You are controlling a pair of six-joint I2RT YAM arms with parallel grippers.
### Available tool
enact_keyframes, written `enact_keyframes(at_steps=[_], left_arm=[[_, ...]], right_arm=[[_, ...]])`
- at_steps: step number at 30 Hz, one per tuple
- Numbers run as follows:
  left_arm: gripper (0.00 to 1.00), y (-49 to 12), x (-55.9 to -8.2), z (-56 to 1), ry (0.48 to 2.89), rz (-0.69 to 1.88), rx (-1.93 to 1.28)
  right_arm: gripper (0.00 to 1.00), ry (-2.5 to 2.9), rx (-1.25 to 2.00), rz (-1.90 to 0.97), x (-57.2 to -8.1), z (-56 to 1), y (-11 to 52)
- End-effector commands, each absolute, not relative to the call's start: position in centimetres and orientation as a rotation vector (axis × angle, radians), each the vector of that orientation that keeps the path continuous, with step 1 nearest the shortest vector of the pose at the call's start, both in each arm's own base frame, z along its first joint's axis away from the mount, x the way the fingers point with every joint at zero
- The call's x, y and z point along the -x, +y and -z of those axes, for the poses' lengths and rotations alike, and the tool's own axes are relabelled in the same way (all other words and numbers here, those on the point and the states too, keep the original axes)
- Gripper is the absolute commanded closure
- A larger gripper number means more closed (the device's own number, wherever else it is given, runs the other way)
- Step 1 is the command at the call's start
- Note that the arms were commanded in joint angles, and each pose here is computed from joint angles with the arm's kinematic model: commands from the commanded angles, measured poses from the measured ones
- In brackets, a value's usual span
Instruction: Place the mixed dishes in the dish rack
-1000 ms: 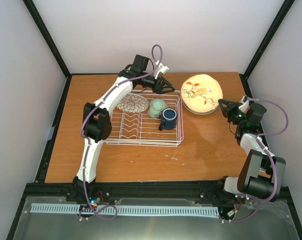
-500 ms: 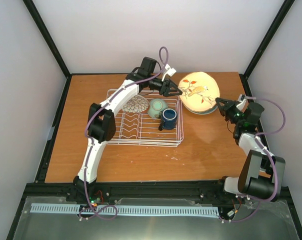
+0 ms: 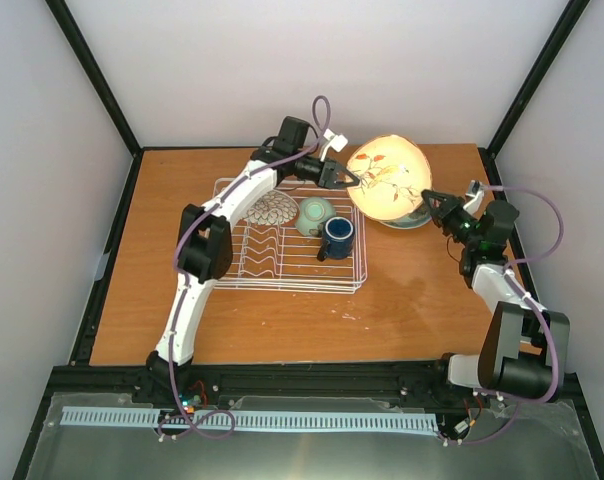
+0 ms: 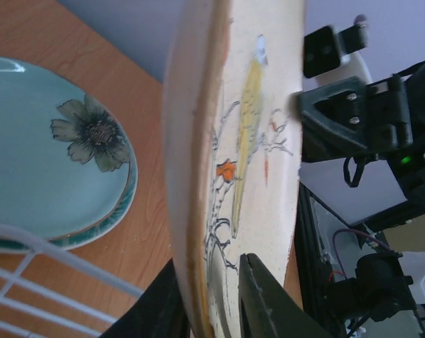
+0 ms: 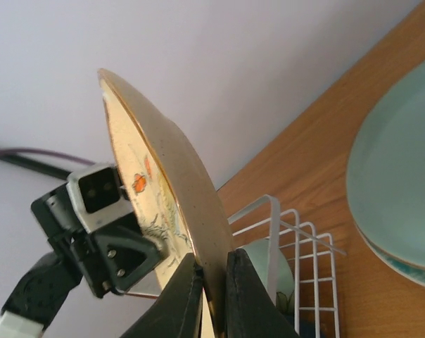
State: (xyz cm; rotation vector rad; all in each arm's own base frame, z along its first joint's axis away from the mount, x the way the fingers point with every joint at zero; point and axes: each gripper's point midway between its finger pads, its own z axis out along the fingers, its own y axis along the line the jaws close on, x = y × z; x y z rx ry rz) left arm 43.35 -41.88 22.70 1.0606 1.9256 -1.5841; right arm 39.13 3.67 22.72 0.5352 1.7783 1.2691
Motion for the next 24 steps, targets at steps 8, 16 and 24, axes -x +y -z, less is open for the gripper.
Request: enact_keyframes(at_steps=[8, 16, 24], left_arm=[[0.99, -44.1, -40.8, -27.3, 1.655, 1.662, -1.228], [0.99, -44.1, -41.1, -27.9, 1.662, 1.617, -1.208], [0.99, -43.3, -41.4, -29.8, 1.664, 1.453, -1.184]], right_arm=[[0.97, 1.808, -0.259, -1.419, -39.4, -25.6, 10.5], [0.97, 1.862, -0.23, -1.428, -40.0, -24.1, 12.1], [0.91, 1.896, -0.226, -1.361, -40.5, -23.7, 11.7]])
